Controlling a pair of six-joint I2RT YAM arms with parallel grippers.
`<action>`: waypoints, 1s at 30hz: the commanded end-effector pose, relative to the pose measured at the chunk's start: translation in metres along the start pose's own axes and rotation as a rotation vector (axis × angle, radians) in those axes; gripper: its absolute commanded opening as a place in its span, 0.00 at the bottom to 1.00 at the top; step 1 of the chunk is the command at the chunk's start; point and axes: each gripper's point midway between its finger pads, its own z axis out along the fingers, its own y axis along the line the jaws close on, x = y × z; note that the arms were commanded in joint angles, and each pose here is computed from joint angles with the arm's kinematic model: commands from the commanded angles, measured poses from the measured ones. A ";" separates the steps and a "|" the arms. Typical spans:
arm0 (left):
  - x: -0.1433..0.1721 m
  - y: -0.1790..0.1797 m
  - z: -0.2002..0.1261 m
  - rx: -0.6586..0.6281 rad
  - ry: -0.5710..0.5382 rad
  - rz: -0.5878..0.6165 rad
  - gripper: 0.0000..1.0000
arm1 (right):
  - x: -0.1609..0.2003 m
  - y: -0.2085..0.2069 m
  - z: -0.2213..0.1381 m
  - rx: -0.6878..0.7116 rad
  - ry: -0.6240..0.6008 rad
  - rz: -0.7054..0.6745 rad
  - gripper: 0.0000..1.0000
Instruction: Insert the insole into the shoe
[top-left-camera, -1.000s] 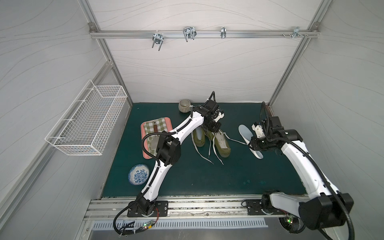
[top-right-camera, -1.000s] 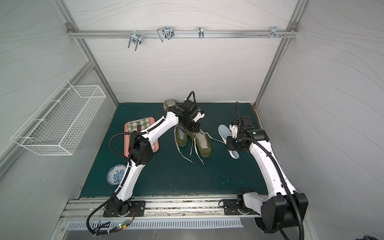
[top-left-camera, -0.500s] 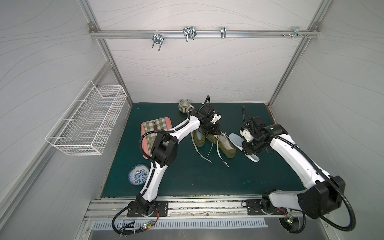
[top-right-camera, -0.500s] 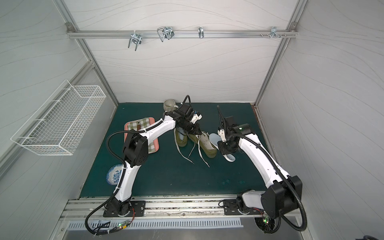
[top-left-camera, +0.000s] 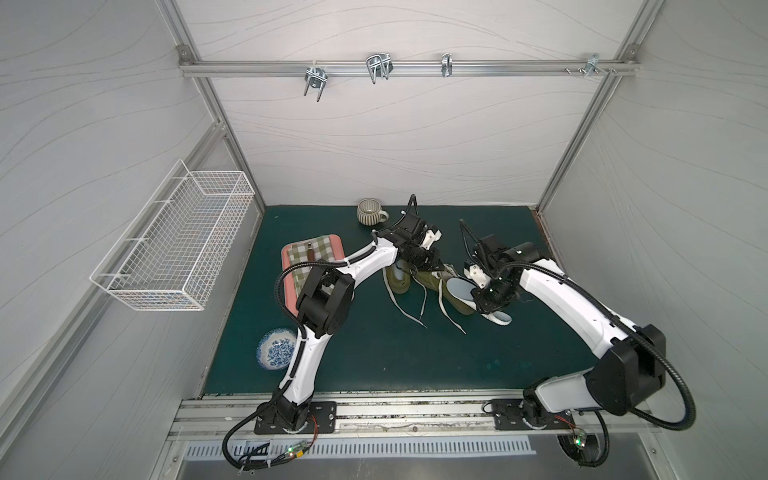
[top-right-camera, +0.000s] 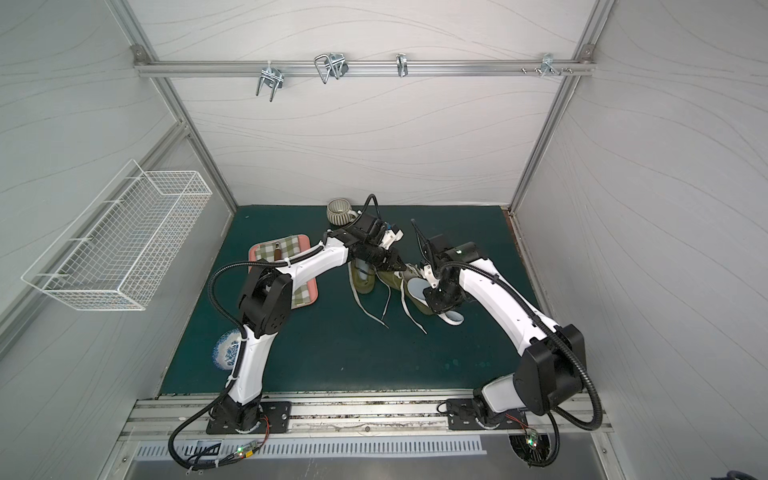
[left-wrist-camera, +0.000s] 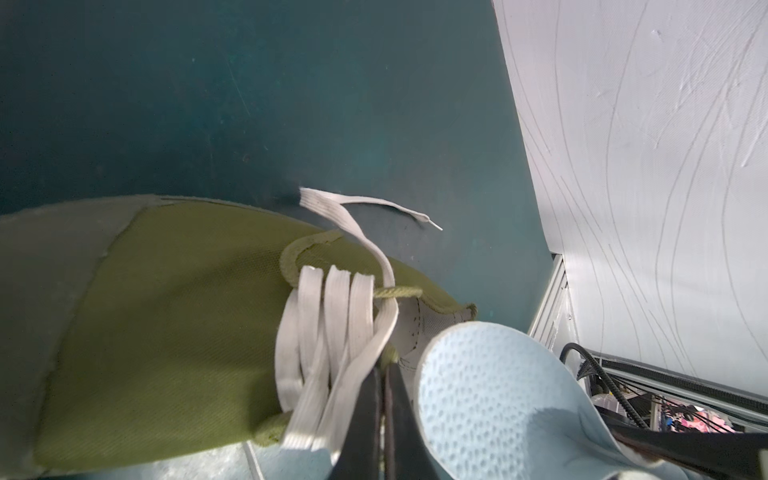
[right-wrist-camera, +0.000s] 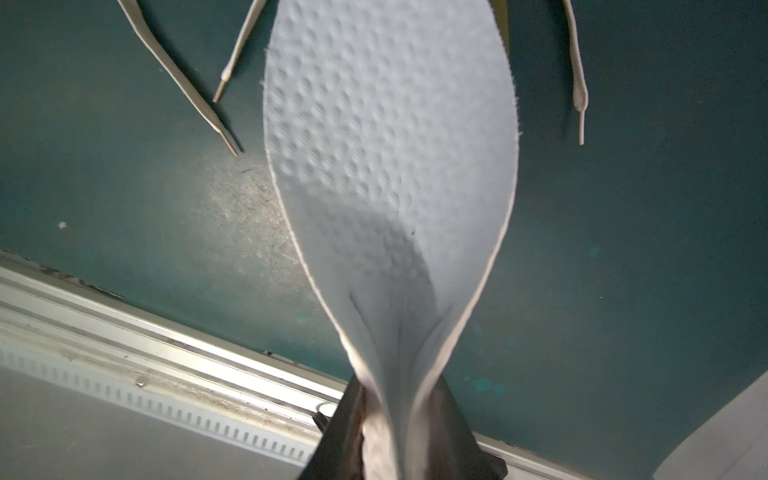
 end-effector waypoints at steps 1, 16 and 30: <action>-0.026 -0.040 -0.023 0.108 -0.096 0.081 0.00 | 0.005 -0.011 -0.002 0.127 0.061 -0.089 0.24; -0.028 -0.040 -0.027 0.152 -0.117 0.077 0.00 | -0.012 -0.040 -0.030 0.463 -0.031 -0.328 0.17; -0.031 -0.046 -0.027 0.236 -0.141 0.034 0.00 | -0.003 -0.038 -0.008 0.463 0.047 -0.376 0.12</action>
